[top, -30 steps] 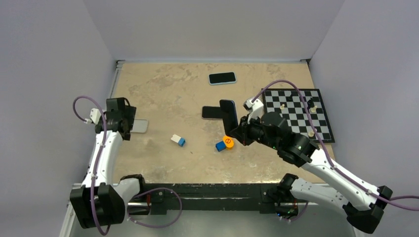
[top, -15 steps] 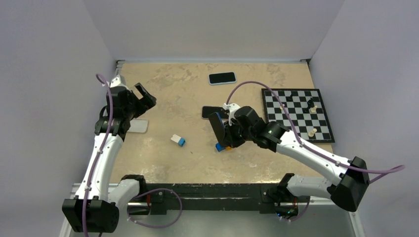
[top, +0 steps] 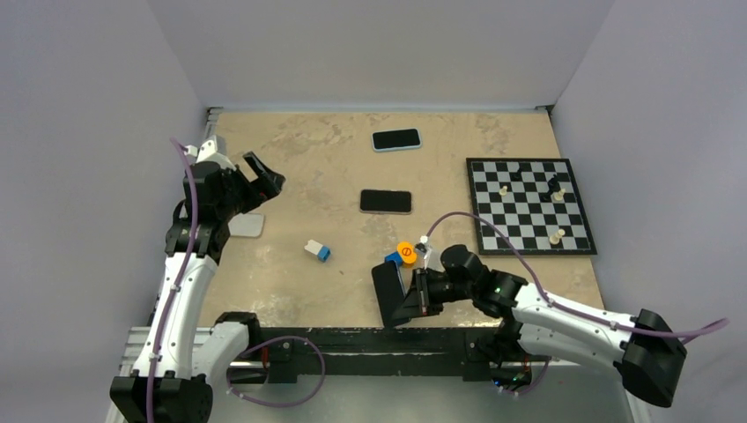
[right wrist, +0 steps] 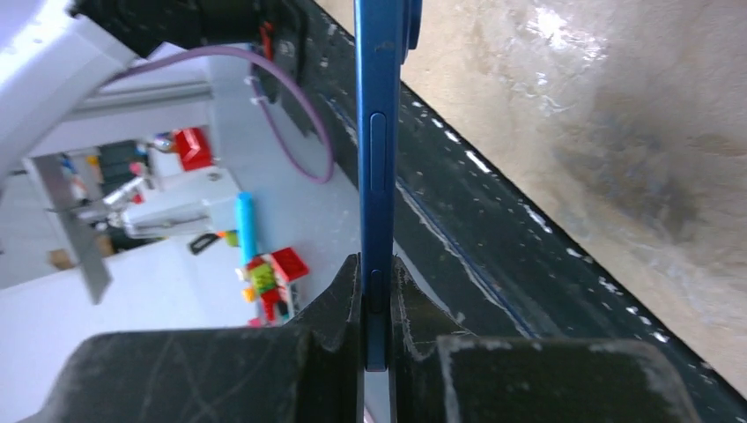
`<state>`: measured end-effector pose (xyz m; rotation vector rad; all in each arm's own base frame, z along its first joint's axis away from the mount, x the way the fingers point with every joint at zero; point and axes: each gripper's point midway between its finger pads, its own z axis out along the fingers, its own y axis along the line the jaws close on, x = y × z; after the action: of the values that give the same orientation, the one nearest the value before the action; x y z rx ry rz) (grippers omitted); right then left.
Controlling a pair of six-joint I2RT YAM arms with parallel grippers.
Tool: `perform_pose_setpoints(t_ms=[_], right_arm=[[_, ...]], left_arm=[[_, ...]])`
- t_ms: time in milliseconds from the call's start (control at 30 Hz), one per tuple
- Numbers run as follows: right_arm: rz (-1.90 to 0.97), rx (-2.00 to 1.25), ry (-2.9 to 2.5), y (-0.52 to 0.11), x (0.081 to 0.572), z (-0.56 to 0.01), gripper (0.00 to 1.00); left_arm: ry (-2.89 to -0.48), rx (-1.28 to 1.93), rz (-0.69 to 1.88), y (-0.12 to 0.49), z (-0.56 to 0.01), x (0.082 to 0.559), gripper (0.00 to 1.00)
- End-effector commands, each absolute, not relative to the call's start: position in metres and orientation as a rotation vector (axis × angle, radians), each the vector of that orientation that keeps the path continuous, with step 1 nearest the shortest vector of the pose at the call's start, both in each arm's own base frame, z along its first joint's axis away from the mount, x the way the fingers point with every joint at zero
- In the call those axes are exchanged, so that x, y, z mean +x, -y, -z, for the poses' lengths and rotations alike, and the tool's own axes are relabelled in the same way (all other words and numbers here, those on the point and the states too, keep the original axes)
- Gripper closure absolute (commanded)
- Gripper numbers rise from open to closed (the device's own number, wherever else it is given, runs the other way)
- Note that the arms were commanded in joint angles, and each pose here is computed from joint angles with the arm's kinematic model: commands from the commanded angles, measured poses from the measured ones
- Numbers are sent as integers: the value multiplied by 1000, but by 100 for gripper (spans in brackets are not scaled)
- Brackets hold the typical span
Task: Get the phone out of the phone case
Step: Place the phone at the center of the board.
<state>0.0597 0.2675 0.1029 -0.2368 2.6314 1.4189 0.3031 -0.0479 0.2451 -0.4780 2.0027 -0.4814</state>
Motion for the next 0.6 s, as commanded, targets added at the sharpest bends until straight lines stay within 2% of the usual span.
perform_pose_setpoints(t_ms=[0, 133, 267, 567], right_arm=[[-1707, -63, -2446, -289, 68, -146, 100], [-1859, 13, -2406, -313, 74, -147, 100], [-1900, -60, -2413, -353, 75, -157, 100], [-2100, 269, -2423, -393, 68, -125, 100]], left_arm=[[-1963, -416, 508, 53, -256, 306, 0], [-1976, -432, 536, 57, -251, 307, 0], [-1972, -442, 548, 58, -251, 308, 0], [-1968, -454, 594, 63, -251, 309, 0]])
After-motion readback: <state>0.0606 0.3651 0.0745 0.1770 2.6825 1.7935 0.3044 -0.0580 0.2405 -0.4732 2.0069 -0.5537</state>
